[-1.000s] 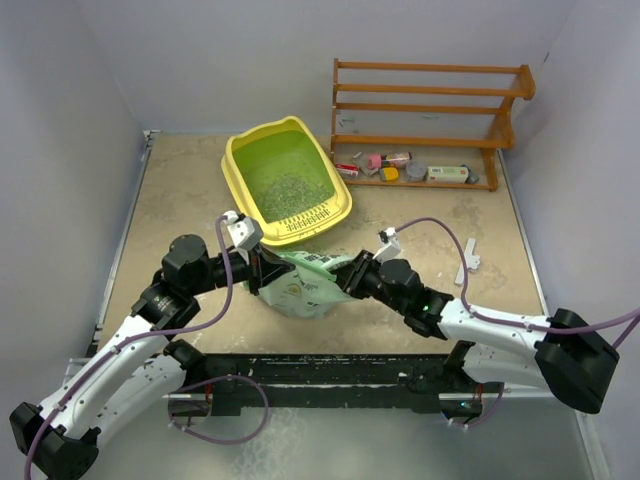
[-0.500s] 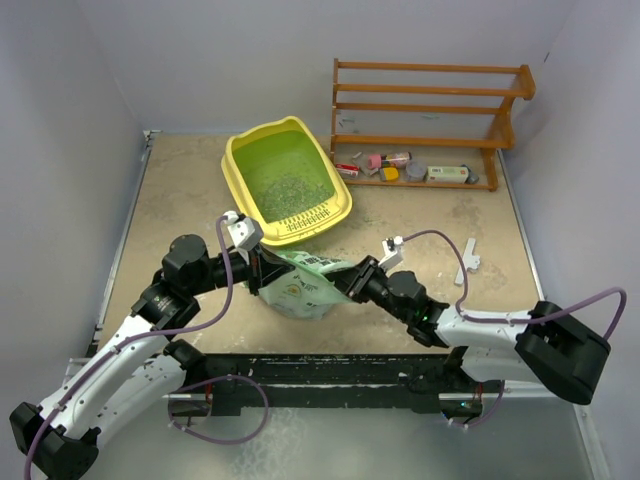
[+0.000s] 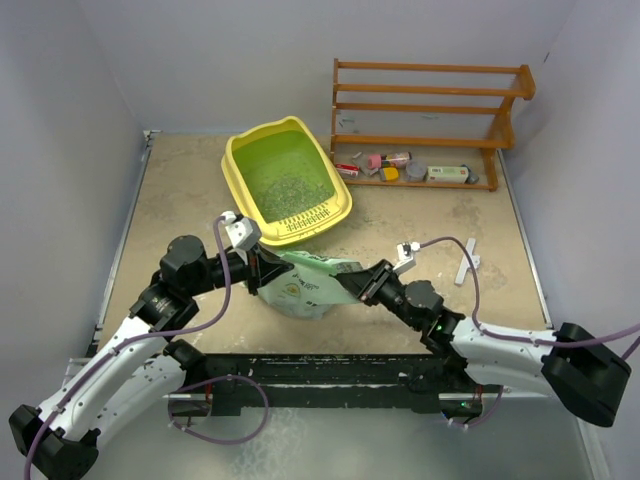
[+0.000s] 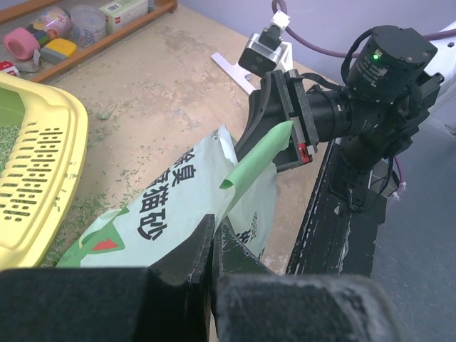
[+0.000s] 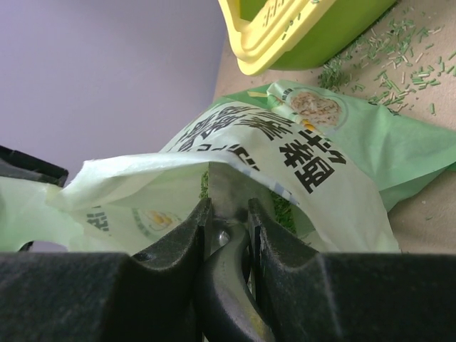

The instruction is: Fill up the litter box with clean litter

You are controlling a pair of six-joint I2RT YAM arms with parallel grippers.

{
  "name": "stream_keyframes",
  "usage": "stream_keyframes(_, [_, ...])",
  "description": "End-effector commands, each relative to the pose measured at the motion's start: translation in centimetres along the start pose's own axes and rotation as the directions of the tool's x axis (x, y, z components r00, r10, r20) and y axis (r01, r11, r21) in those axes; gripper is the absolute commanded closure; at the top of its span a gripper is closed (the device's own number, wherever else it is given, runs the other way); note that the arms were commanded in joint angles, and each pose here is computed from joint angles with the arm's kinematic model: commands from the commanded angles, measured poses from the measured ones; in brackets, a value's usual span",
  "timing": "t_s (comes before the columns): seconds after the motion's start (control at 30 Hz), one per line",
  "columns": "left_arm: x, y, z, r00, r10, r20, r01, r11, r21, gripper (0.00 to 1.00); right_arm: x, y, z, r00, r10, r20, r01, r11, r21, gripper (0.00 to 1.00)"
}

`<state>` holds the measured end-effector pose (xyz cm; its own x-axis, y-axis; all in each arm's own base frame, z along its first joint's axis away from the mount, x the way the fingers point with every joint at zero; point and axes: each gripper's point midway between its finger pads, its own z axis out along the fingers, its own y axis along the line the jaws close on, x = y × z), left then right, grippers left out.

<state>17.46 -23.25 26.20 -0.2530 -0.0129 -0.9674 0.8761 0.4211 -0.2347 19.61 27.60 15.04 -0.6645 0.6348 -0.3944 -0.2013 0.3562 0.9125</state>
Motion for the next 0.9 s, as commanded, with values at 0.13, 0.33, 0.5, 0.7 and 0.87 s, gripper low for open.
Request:
stream_keyframes(0.13, [-4.0,-0.7,-0.4,0.988,0.086,0.125,-0.087,0.996,0.007,1.0,-2.1,3.4,-1.6,0.996,0.04,0.076,-0.031,0.992,-0.119,1.0])
stream_keyframes(0.33, [-4.0,-0.8,-0.4,0.988,0.087,0.126,-0.089,0.996,0.009,1.0,-3.1,3.9,-2.8,0.992,0.047,0.114,-0.032,0.991,-0.13,1.0])
stream_keyframes(0.5, [-4.1,-0.8,-0.5,0.988,0.089,0.125,-0.091,0.996,0.01,1.0,-4.2,3.9,-4.1,0.988,0.045,0.151,-0.029,0.994,-0.11,1.0])
stream_keyframes(0.7, [-4.1,-1.2,-0.5,0.987,0.092,0.13,-0.096,0.995,0.025,1.0,-5.5,3.9,-6.1,0.981,0.029,0.191,-0.014,0.997,-0.081,1.0])
stream_keyframes(0.87, [-4.2,-1.8,-0.6,0.986,0.095,0.138,-0.104,0.993,0.059,1.0,-6.7,3.4,-7.8,0.973,0.018,0.231,-0.009,0.999,-0.041,1.0])
